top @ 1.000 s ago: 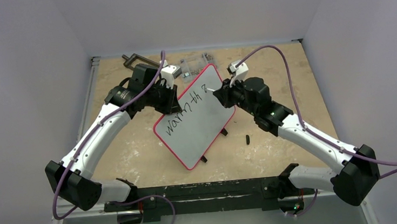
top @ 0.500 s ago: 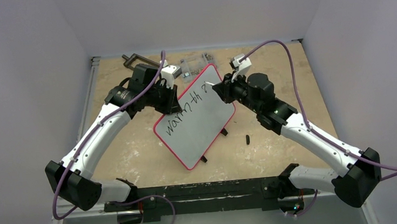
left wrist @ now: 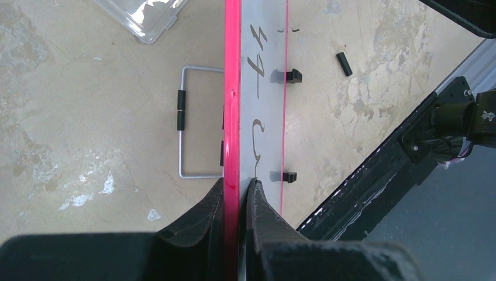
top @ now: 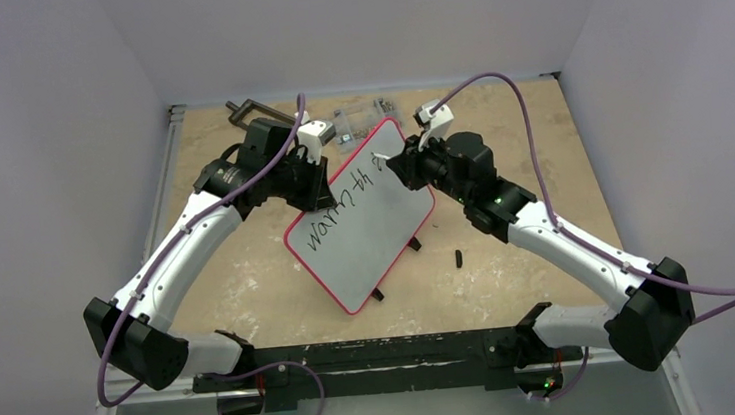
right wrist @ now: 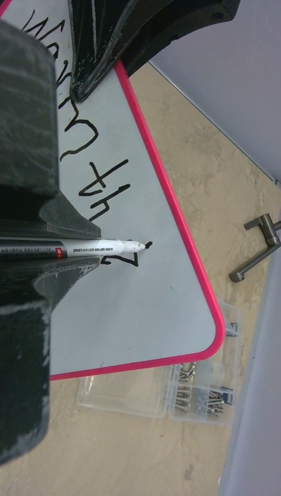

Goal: Write a sentence on the whiteboard

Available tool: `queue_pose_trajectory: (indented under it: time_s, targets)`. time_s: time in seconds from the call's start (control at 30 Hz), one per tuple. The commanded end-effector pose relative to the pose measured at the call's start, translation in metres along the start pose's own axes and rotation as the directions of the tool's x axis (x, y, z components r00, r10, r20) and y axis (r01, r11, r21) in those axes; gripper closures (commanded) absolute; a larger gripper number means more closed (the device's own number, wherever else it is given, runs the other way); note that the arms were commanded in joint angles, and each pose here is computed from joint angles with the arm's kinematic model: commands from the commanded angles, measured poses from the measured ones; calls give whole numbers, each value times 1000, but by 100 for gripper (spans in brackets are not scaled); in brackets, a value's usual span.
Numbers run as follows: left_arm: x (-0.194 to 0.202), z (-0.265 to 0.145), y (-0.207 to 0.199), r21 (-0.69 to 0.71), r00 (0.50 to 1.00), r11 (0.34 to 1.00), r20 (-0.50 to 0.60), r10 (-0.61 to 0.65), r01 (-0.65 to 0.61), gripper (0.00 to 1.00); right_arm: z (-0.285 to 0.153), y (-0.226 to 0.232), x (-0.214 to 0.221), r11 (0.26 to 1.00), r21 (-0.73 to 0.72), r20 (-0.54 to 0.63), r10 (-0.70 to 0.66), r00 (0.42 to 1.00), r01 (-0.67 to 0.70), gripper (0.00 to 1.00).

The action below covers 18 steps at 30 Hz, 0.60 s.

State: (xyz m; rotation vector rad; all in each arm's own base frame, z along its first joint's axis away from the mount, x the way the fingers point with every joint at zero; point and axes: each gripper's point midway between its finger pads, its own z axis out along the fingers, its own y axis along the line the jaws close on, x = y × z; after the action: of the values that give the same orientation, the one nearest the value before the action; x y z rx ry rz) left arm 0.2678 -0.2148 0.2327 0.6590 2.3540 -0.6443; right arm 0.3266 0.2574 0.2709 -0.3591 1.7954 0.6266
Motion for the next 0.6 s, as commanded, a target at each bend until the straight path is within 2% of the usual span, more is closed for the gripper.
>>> queue_pose_trajectory:
  time_s: [0.0,0.27,0.57]
  targets:
    - [17,-7,66,-306,990,944,-101,97,-123,100,-1,-3,-11,1000,20,48,-8,999,7,100]
    - [17,-7,66,-303,990,945,-100,96,-123,100,-5,-2,-16,1000,25,54,-7,999,6,100]
    - [16,-7,66,-305,991,945,-98,96,-122,100,-19,-14,-28,995,99,82,3,997,-12,100]
